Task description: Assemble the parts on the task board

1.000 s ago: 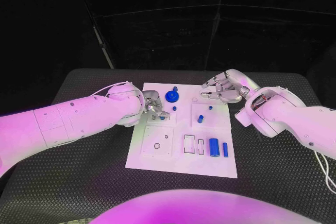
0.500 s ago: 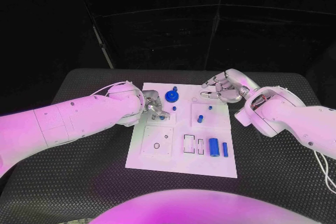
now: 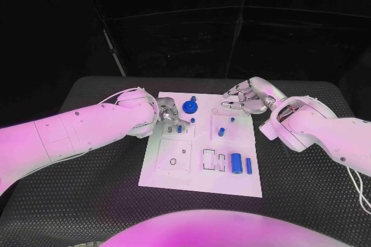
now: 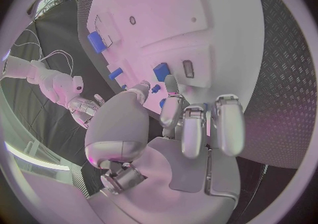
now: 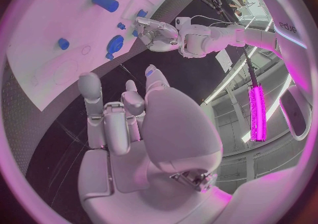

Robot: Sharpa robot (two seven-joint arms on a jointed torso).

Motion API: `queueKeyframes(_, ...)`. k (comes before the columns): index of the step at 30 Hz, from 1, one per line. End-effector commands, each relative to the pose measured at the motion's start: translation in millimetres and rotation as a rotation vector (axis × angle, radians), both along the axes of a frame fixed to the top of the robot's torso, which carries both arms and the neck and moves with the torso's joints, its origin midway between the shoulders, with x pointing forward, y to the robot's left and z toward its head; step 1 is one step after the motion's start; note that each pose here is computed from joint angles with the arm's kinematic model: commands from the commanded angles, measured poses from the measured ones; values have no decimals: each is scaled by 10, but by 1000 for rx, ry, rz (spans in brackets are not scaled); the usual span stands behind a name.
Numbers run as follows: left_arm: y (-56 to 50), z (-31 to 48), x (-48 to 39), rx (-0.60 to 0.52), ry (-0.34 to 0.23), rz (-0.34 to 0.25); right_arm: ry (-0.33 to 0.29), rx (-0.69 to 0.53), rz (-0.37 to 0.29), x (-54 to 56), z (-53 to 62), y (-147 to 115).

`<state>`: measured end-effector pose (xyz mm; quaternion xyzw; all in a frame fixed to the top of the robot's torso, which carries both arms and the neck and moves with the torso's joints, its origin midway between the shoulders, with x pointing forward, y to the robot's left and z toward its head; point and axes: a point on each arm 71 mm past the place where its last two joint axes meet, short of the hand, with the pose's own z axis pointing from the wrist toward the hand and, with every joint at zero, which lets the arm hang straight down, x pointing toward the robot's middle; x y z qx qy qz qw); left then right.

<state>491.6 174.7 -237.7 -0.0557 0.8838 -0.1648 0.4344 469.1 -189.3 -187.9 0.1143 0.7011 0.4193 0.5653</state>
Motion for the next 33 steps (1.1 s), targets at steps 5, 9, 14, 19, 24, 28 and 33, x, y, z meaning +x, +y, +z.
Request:
queueKeyframes(5,-13,144,27,-15,-18,-1,-12,3,4,9,12,12)
queueKeyframes(9,-1,231,46,-18,-26,-6,-13,3,2,15,10,8)
queueKeyframes(14,37,382,76,-4,-19,-28,-14,3,0,21,7,3)
queueKeyframes(19,129,607,221,18,-35,-22,-14,2,-2,28,3,-1)
queueKeyframes(24,233,774,519,47,-28,20,-13,2,-1,36,-2,9)
queueKeyframes(28,277,754,670,80,0,42,-12,3,1,39,-5,20)
queueKeyframes(33,300,682,773,118,46,51,-11,2,2,39,-6,25)
